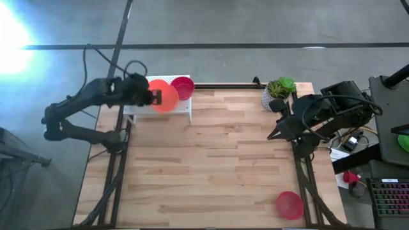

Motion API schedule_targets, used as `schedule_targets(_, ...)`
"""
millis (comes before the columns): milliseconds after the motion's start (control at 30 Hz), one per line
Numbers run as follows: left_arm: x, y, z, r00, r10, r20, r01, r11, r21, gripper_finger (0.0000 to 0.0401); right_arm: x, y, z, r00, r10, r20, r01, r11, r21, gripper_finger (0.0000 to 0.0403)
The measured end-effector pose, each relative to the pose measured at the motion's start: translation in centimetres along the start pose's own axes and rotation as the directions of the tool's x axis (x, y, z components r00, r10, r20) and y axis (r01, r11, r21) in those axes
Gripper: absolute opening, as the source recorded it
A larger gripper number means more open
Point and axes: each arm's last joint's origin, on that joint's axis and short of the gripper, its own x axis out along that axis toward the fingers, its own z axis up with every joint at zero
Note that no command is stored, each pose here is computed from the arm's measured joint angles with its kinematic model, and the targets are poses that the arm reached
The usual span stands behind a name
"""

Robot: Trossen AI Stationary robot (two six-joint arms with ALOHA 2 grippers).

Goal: Pick & Place Mini bowls
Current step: Stack the orange bowl on top of the orange bowl on the shelf

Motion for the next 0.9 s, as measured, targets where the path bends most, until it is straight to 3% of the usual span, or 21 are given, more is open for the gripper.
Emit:
schedule_targets(433,3.0,4.7,6.1,0.973,0.228,0.027,-0.226,0.973,-0.05,0.0,0.0,-0.1,0.6,0.998,-0.012,0.057,0.012,1.0,0.0,0.0008)
schedule_targets(900,7.3,4.8,7.5,0.951,0.297,-0.09,-0.296,0.955,0.027,0.0,0.0,-0.1,0.7,0.998,-0.016,0.067,0.016,1.0,0.0,0.0008)
